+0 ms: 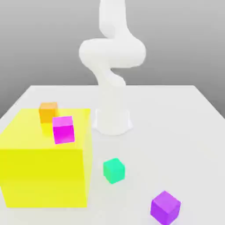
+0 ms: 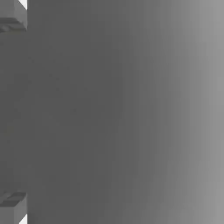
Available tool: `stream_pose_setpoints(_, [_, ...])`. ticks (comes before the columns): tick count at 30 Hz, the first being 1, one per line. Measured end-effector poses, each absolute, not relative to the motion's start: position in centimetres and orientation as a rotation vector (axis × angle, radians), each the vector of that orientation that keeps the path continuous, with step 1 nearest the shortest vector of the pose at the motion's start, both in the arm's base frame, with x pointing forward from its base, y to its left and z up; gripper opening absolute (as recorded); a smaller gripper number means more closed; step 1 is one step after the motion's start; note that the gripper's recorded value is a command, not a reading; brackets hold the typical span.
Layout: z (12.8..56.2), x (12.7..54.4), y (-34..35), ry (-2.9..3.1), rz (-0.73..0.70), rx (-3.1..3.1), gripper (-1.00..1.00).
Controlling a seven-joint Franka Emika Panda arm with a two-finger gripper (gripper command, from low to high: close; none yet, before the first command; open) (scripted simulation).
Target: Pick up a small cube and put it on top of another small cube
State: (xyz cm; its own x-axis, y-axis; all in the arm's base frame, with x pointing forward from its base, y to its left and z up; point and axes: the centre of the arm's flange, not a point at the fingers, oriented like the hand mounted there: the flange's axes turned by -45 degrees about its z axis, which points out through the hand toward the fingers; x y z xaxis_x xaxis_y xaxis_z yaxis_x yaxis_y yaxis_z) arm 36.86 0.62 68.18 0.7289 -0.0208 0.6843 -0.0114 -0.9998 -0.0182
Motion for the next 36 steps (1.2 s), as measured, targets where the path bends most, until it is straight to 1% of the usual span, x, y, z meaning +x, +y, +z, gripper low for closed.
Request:
stream_pose_setpoints(5, [57.9,41.5,0.5,0.245,-0.905,-2.916,0.0])
stream_pose_setpoints(10, [46.7,43.3,1.4,0.472,-0.658,-2.927,0.0])
stream_pose_setpoints(13, [40.2,43.0,2.1,0.603,-0.519,-2.937,0.0])
stream_pose_setpoints(16, [34.0,41.6,2.8,0.734,-0.389,-2.948,0.0])
stream_pose_setpoints(20, [27.8,38.8,2.8,0.953,-0.243,-2.93,0.0])
stream_pose_setpoints(25, [21.6,34.2,2.3,1.245,-0.088,-2.885,0.0])
stream_pose_setpoints(28, [20.1,32.0,1.0,1.485,-0.02,-2.77,0.0])
stream_pose_setpoints(36, [18.6,32.5,0.2,1.554,-0.005,-2.716,0.0])
